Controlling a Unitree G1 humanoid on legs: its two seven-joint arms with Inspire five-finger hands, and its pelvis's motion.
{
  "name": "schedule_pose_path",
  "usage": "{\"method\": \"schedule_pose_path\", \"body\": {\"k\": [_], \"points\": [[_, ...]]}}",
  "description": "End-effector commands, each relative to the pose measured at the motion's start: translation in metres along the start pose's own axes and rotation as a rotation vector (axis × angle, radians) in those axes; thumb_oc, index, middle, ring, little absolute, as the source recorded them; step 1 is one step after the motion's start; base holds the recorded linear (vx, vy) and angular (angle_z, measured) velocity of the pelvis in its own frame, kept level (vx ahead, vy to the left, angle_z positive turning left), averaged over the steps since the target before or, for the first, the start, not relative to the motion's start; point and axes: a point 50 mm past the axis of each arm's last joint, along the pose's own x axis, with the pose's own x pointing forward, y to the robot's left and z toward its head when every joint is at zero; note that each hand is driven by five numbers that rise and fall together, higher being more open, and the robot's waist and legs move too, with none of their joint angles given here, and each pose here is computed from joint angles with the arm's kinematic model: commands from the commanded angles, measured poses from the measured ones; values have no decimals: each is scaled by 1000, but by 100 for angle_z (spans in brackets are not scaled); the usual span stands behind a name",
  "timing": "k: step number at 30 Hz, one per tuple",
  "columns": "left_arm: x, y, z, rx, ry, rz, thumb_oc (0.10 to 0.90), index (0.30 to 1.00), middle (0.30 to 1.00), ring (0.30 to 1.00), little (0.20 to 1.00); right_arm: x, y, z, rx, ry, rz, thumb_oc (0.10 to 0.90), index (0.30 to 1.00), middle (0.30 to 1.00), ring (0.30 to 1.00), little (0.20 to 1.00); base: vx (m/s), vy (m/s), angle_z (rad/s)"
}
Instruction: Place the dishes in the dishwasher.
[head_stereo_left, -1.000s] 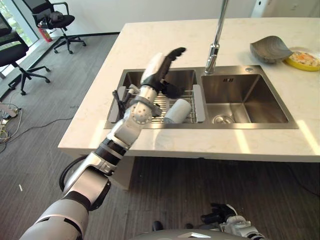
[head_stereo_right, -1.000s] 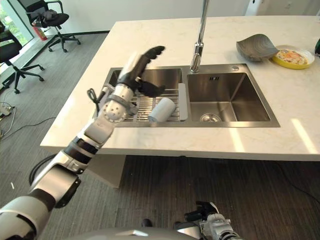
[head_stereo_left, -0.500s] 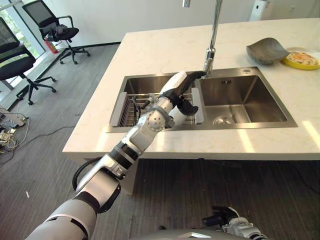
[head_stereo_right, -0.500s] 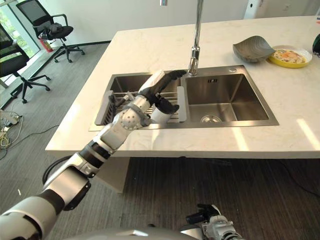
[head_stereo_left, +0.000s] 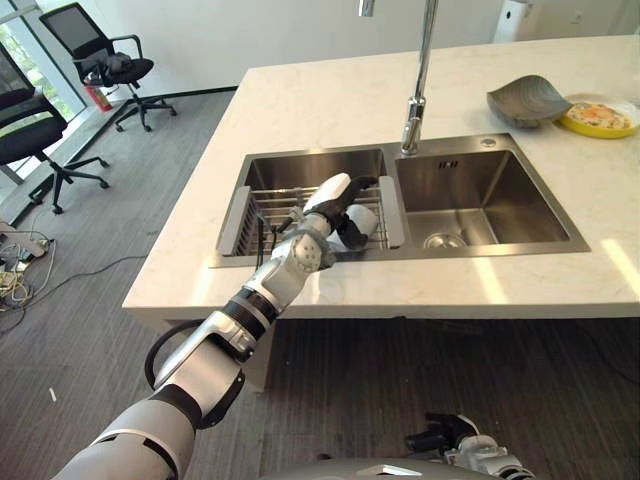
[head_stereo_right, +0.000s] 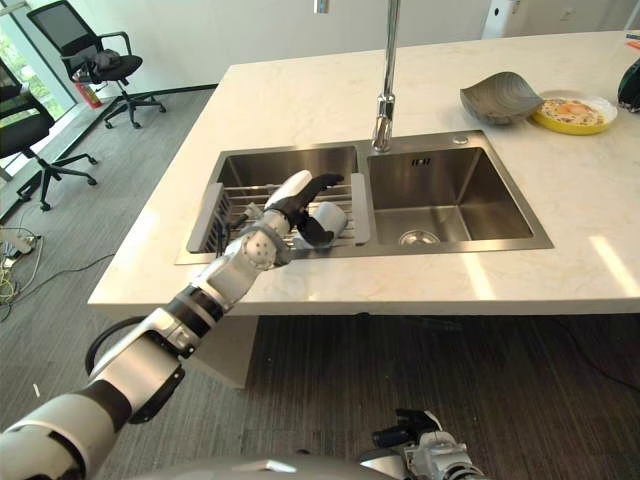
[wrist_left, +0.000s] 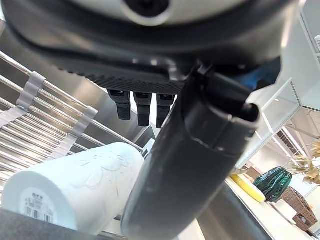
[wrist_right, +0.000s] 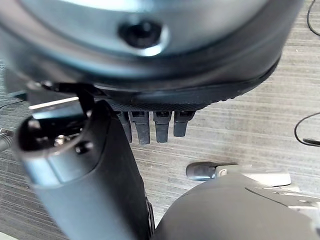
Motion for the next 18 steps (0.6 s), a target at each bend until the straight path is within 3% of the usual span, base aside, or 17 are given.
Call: {"method": "schedule_pose_path", "body": {"k": [1, 18], "points": [[24, 49, 41, 102, -108, 190, 800, 900, 900, 900, 900, 1, 3, 0, -9, -1, 3, 800, 900, 900, 900, 900, 0, 0, 0], [34, 20, 7, 200, 114, 80, 800, 900, 900, 900, 900, 1, 7, -1, -74, -2, 18, 800, 900, 900, 900, 900, 0, 0, 0]]}}
